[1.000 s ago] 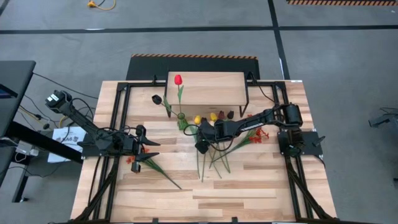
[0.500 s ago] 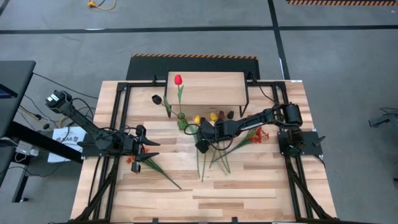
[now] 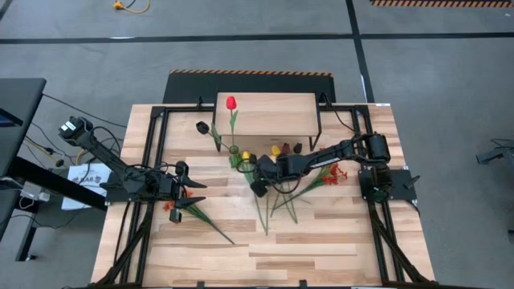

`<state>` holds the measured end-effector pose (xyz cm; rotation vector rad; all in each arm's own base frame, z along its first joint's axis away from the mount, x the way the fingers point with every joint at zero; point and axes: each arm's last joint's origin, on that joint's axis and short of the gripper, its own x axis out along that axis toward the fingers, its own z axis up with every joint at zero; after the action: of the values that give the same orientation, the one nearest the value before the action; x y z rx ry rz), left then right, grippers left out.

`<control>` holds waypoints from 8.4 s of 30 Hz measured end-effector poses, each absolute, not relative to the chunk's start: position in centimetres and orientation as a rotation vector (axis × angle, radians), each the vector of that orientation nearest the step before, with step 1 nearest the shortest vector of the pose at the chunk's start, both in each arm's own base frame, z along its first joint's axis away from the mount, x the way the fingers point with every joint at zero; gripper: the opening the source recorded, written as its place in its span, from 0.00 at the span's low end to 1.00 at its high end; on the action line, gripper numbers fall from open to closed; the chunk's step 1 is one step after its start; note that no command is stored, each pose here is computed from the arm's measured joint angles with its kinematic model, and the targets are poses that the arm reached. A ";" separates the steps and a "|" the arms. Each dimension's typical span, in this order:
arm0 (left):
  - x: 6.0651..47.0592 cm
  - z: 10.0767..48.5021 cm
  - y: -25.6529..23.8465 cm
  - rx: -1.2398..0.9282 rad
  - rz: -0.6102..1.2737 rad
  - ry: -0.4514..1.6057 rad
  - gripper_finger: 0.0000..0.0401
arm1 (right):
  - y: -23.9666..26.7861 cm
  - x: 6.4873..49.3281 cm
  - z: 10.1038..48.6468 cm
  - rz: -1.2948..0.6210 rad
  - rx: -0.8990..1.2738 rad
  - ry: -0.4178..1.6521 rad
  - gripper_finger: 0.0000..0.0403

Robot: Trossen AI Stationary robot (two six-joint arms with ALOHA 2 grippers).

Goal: Pick and place flowers into a vace then onto a shelf
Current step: Put the left black tulip into the green vase

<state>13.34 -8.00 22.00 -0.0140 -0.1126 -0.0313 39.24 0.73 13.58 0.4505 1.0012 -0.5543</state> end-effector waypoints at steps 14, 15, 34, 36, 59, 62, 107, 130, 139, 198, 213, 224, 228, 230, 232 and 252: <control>13.3 22.0 -8.0 -0.021 -0.032 -0.112 0.37 | 0.6 40.3 16.2 -0.602 0.410 1.004 0.01; 13.3 22.0 -8.0 -0.021 -0.032 -0.112 0.37 | 0.7 40.3 16.4 -0.608 0.405 1.008 0.01; 13.3 21.8 -8.0 -0.014 -0.033 -0.098 0.37 | 1.5 39.8 18.3 -0.612 0.369 1.029 0.00; 13.4 21.8 -8.0 -0.009 -0.032 -0.091 0.37 | 1.9 39.7 18.9 -0.612 0.360 1.003 0.00; 13.4 21.8 -8.1 -0.059 -0.066 -0.090 0.37 | 9.3 39.0 29.5 -0.303 0.102 0.430 0.00; 13.4 21.8 -8.1 -0.066 -0.066 -0.090 0.37 | 9.5 40.1 30.8 -0.218 0.041 0.268 0.00; 13.6 22.2 -7.2 -0.036 0.095 -0.127 0.35 | 7.1 46.5 23.7 0.101 0.054 0.157 0.01; 14.7 25.5 -7.4 0.004 0.081 0.057 0.00 | 6.9 45.9 23.5 0.095 0.023 0.266 0.35; 14.3 29.6 -6.9 0.026 0.151 0.197 0.00 | 6.9 44.9 24.4 0.099 -0.018 0.339 0.44; 16.5 39.7 -0.9 -0.017 0.288 0.299 0.00 | 7.8 42.9 23.8 0.118 -0.035 0.578 0.34; 16.5 39.6 -0.8 -0.026 0.301 0.311 0.00 | 7.8 42.9 23.8 0.118 -0.034 0.578 0.33; 17.5 38.4 -0.8 -0.047 0.372 0.339 0.11 | 7.8 42.9 23.8 0.115 -0.025 0.580 0.33; 18.1 38.1 -0.8 -0.049 0.384 0.357 0.14 | 7.8 42.9 23.8 0.113 -0.018 0.583 0.33; 18.2 38.0 -0.9 -0.050 0.385 0.357 0.15 | 7.8 42.9 23.7 0.113 -0.018 0.583 0.33; 18.4 38.0 -0.9 -0.049 0.391 0.356 0.17 | 7.8 42.9 23.7 0.113 -0.018 0.585 0.33; 18.3 38.0 -0.6 -0.023 0.472 0.349 0.36 | 8.1 42.8 23.7 0.119 -0.020 0.592 0.33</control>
<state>18.29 -0.64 38.01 -0.0226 0.3488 0.4722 42.83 8.09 23.67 -0.0203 0.5920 0.1188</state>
